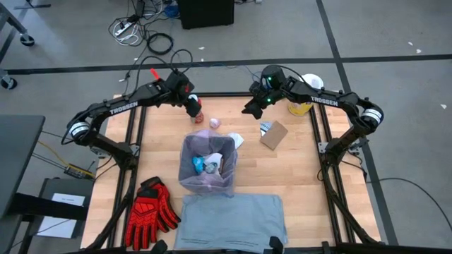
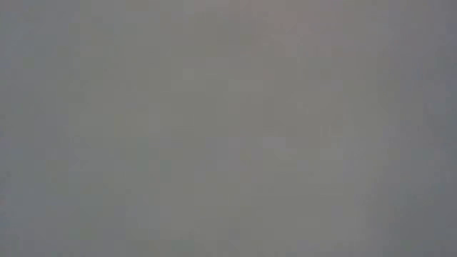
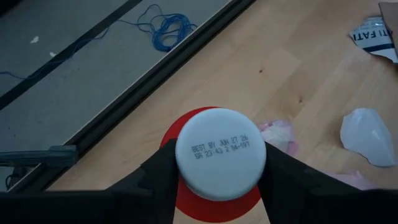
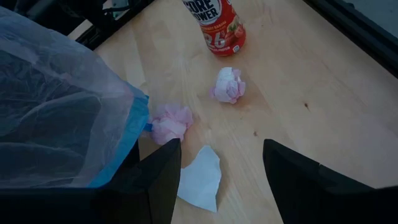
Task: Place trash/remove bag and relplace
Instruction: Put the red bottle into the trash bin
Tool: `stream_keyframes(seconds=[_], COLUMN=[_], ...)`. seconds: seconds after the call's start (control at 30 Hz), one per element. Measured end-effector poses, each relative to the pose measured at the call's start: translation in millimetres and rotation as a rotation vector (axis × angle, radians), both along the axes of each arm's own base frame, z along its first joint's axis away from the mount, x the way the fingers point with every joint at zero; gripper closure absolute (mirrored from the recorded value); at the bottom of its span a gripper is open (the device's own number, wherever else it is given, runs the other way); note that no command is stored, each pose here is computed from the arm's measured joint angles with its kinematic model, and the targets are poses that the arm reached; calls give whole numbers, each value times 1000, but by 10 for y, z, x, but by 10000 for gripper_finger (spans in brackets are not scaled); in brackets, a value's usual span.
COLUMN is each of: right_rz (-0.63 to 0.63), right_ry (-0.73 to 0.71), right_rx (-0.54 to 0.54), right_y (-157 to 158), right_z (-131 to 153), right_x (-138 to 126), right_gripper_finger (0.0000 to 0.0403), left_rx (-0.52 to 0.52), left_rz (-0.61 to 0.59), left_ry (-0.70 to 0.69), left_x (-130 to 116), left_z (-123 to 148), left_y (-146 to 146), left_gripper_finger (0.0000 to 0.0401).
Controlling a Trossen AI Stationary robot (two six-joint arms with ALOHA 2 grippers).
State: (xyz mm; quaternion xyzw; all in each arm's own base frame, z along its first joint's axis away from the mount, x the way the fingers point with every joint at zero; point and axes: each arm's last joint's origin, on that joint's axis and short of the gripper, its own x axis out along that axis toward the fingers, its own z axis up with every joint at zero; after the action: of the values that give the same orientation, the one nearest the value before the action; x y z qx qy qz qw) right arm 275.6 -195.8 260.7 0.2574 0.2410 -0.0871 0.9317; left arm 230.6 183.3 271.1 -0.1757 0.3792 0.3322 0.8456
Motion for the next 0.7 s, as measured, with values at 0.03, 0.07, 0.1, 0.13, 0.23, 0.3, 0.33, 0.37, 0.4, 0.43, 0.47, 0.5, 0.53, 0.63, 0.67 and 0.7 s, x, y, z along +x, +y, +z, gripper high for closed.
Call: stream_keyframes(seconds=[0.03,0.07,0.1,0.13,0.23,0.3,0.33,0.37,0.4,0.43,0.47,0.5,0.53,0.63,0.67,0.7], right_rz=[0,0,0,0,0,1,1,5,12,19,23,26,31,39,41,45], right_ry=[0,0,0,0,0,0,0,-2,-5,-8,-10,-11,-13,-16,-16,-16], right_rx=[0,0,0,0,0,-1,-1,1,5,9,11,12,15,17,17,18], right_y=[0,0,0,0,0,0,0,1,4,6,7,9,11,13,14,15], right_z=[0,0,0,0,0,0,0,0,1,2,2,3,3,4,3,3], right_x=[0,0,0,0,0,0,0,0,1,1,2,2,3,3,3,3], right_gripper_finger=[188,188,188,188,188,188,188,188,188,189,188,188,189,190,190,190], left_rx=[-1,-5,-12,-17,11,34,41,46,52,58,63,66,71,88,92,95], left_rz=[2,5,4,2,4,6,6,5,5,4,0,-3,-13,-63,-72,-78], left_ry=[-1,-2,-5,-13,-72,-102,-111,-118,-125,-132,-139,-142,-141,-151,-161,-178], left_x=[0,0,2,9,52,68,69,67,62,53,42,27,6,-76,-113,-151], left_z=[2,11,28,59,249,410,499,595,699,810,927,1030,1143,1478,1592,1705], left_y=[0,0,-1,0,26,41,42,37,32,21,0,-21,-50,-153,-189,-229], left_gripper_finger=[218,218,218,218,218,218,218,218,218,218,218,218,218,218,218,218])
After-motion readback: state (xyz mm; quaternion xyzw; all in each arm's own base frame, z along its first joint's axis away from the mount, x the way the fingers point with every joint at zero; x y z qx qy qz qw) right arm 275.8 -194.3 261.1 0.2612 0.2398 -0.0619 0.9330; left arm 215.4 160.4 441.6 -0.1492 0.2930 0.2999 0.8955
